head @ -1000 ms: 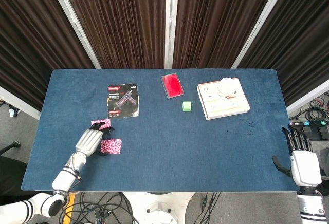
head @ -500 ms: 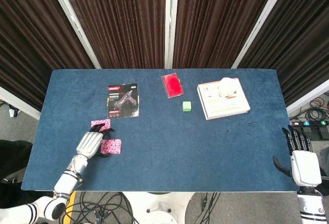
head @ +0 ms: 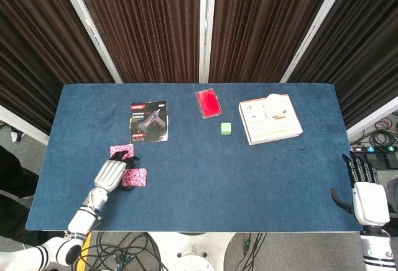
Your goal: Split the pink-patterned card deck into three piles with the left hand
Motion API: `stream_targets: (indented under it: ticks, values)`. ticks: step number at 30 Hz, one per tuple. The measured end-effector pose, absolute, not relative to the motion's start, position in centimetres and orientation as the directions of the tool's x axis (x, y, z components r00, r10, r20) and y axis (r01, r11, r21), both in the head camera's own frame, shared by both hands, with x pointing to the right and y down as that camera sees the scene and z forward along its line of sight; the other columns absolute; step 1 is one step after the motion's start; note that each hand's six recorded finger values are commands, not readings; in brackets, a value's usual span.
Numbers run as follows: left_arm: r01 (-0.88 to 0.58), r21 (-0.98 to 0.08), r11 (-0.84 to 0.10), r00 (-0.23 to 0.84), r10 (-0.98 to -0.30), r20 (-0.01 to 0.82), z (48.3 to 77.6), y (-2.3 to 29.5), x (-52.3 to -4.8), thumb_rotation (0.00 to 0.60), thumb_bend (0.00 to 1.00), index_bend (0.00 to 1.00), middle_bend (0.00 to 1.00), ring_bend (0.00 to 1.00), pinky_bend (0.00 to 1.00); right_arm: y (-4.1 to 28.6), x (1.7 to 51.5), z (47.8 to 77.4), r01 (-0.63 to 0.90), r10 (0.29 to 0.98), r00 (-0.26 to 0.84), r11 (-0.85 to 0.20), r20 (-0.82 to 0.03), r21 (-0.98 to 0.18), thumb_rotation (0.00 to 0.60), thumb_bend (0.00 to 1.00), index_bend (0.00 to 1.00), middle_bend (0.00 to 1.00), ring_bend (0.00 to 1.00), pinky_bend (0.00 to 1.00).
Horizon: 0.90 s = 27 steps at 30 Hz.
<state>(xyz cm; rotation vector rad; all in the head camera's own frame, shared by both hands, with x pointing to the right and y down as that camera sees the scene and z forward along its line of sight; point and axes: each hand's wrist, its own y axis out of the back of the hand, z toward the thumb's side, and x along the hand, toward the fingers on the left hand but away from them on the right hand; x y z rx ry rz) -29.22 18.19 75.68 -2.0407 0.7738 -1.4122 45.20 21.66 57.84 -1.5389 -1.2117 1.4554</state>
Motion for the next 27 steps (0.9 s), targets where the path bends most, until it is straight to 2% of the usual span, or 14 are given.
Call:
stream_targets:
  ticks: [27]
  values:
    - [-0.171, -0.696, -0.697, 0.291, -0.711, 0.641, 75.78, 17.91, -29.06, 0.600, 0.13, 0.23, 0.38, 0.08, 0.10, 21.63, 45.36, 58.04, 0.166, 0.934, -0.070, -0.335, -0.350, -0.927, 0.600, 0.23, 0.00, 0.00, 0.00, 0.00]
